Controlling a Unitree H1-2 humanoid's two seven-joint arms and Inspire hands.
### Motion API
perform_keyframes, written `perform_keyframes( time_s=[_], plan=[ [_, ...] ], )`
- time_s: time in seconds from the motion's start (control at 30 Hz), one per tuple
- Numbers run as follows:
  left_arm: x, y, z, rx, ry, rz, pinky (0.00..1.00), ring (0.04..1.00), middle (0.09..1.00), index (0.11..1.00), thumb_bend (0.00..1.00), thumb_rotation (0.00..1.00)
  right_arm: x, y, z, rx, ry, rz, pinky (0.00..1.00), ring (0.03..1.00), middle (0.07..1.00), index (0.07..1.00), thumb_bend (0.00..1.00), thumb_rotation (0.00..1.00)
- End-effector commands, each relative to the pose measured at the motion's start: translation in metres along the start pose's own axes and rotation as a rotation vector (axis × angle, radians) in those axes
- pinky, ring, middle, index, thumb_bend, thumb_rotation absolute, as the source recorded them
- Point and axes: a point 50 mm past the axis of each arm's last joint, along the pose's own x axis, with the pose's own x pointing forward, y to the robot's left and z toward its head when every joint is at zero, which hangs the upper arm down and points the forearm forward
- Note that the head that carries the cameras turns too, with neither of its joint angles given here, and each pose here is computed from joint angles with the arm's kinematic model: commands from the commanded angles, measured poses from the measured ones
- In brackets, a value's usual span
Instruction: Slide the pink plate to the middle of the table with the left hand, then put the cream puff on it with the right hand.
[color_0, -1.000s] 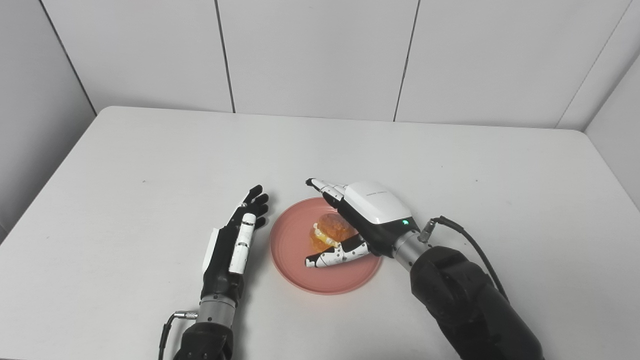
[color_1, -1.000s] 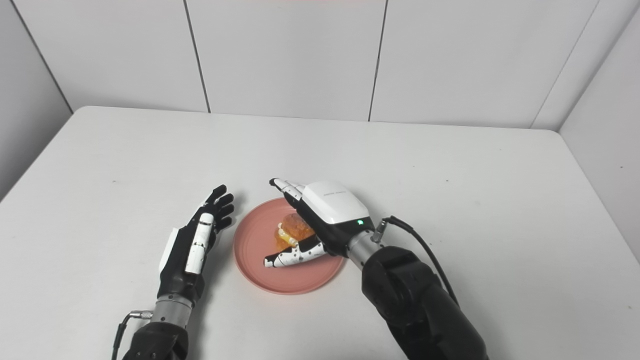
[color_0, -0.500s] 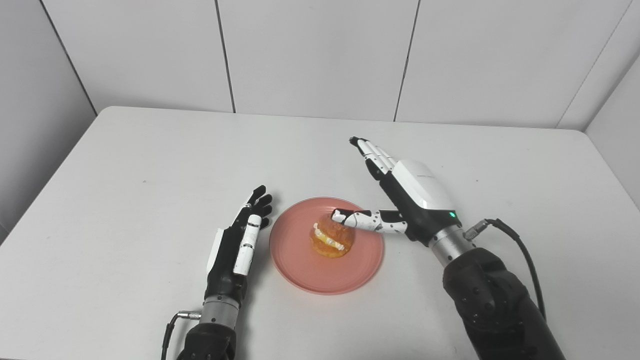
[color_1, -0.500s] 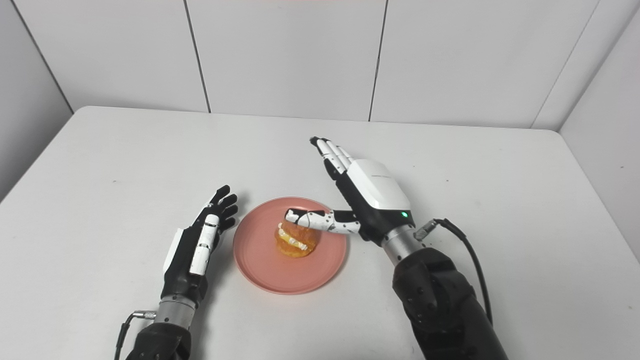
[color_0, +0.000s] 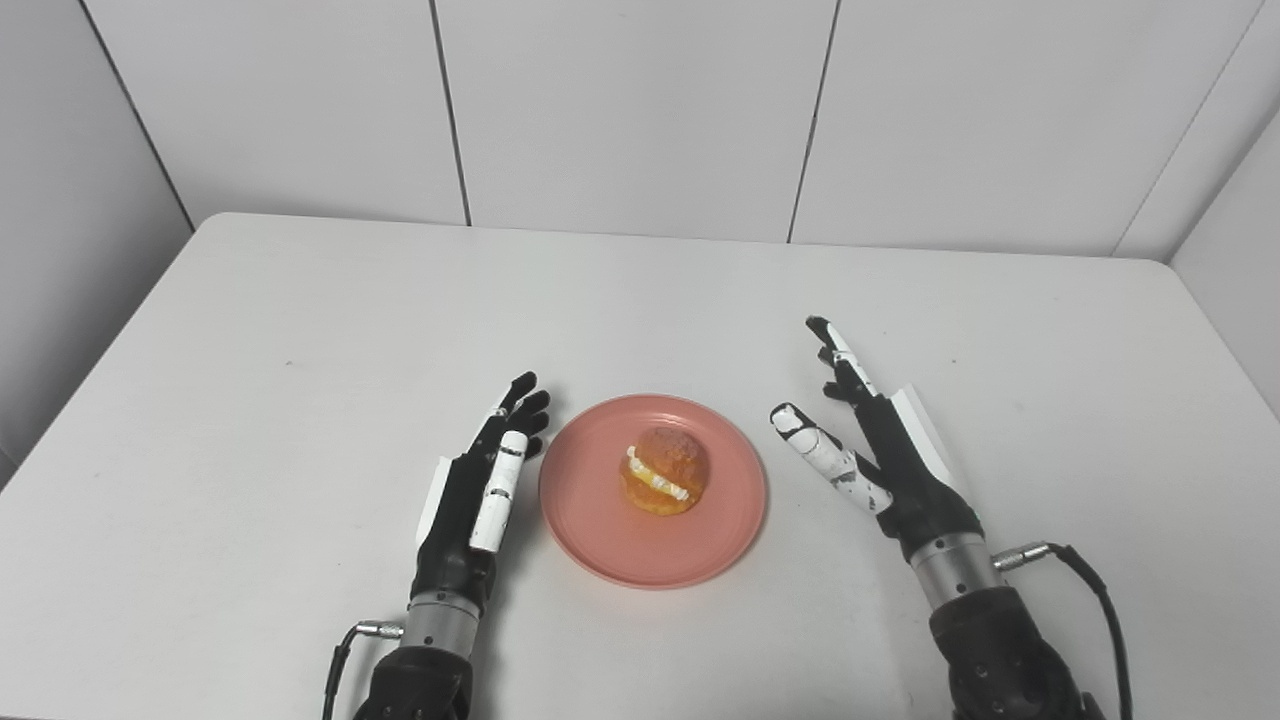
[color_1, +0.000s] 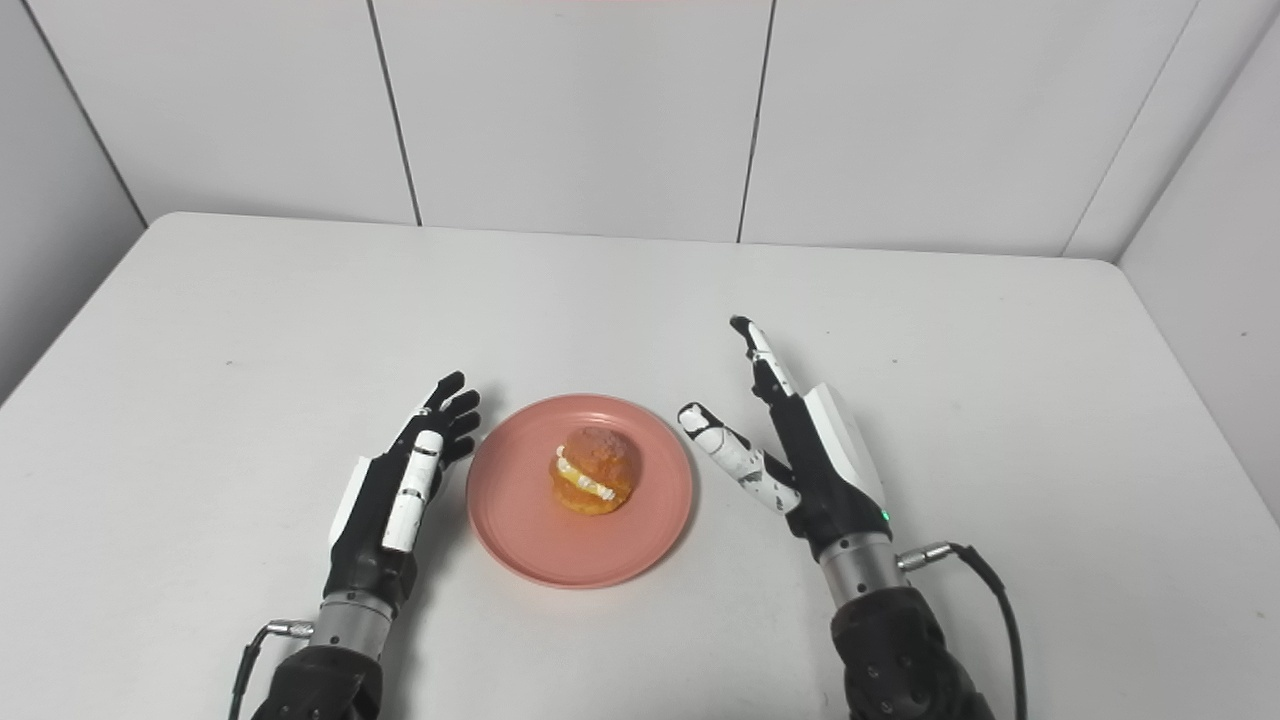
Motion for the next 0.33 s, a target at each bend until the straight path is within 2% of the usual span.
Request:
perform_keyframes(
  time_s=[0.0,0.13,0.3],
  plan=[
    [-0.001,0.003,0.009,0.013,-0.052,-0.005,0.89,0.890,0.898,0.881,0.49,1.00,0.005,-0.003,0.008,0.034,-0.068,-0.035,0.88,0.933,0.949,0.948,0.56,1.00],
    [0.000,0.004,0.008,0.015,-0.051,-0.005,0.89,0.890,0.898,0.881,0.49,1.00,0.004,0.005,-0.003,0.141,-0.037,-0.038,0.83,0.907,0.927,0.926,0.53,1.00],
    [-0.001,0.004,0.008,0.014,-0.049,-0.004,0.89,0.891,0.899,0.883,0.50,1.00,0.004,0.009,-0.011,0.236,0.005,-0.034,0.83,0.908,0.922,0.914,0.50,1.00]
  ],
)
